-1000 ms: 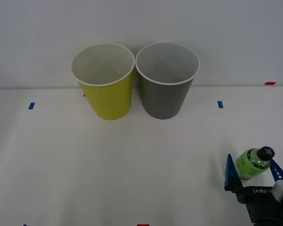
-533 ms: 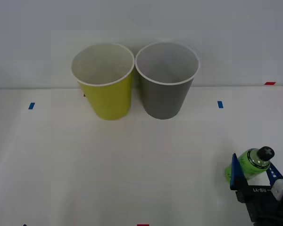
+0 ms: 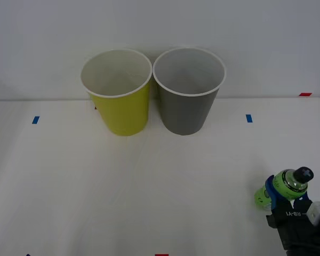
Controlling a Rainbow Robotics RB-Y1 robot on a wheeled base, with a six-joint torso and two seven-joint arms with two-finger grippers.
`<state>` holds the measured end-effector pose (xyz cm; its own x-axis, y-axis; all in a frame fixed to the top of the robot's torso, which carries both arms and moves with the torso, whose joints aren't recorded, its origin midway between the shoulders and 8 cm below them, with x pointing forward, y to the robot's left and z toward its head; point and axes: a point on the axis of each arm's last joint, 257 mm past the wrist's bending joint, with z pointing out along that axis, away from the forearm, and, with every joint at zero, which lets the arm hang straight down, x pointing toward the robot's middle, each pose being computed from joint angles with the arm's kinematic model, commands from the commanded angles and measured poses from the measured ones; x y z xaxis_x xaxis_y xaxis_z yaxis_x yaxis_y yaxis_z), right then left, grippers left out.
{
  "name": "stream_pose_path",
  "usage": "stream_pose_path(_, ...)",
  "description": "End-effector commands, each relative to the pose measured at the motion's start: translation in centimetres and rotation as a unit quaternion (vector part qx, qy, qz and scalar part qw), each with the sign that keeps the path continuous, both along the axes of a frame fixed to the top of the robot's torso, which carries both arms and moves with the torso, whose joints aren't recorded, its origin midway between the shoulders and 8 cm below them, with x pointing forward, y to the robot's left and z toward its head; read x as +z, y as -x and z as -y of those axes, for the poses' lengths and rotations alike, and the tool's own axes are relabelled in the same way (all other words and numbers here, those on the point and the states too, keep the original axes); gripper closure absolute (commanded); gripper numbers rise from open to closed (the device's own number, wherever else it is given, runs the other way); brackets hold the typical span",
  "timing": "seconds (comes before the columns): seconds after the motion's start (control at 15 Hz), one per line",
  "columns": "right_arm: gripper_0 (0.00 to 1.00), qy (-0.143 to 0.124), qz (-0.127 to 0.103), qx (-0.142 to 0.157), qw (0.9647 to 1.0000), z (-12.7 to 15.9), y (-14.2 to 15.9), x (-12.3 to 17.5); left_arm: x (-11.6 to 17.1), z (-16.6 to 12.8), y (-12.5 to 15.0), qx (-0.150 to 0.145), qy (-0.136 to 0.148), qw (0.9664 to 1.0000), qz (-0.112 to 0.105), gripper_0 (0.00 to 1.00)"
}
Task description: Put cans in the gray bin and PET bottles in the light green bin.
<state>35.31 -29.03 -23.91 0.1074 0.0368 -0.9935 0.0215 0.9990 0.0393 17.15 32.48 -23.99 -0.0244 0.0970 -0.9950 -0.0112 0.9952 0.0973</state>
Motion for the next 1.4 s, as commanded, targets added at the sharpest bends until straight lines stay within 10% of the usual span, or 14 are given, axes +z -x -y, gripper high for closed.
stream_pose_path(0.07,1.0,0.0,-0.001,-0.001,1.0,0.1,0.1,-0.1,0.0,0.0,0.0,0.0,0.0,1.0,0.0,0.0)
stream_pose_path(0.8,1.0,-0.016,-0.028,0.034,0.9989,-1.8,0.1,6.3,0.0,0.0,0.0,0.0,0.0,1.0,0.0,0.0)
stream_pose_path(1.4,1.0,-0.007,0.018,0.085,0.9962,-5.3,-3.4,15.7,0.0,0.0,0.0,0.0,0.0,1.0,0.0,0.0)
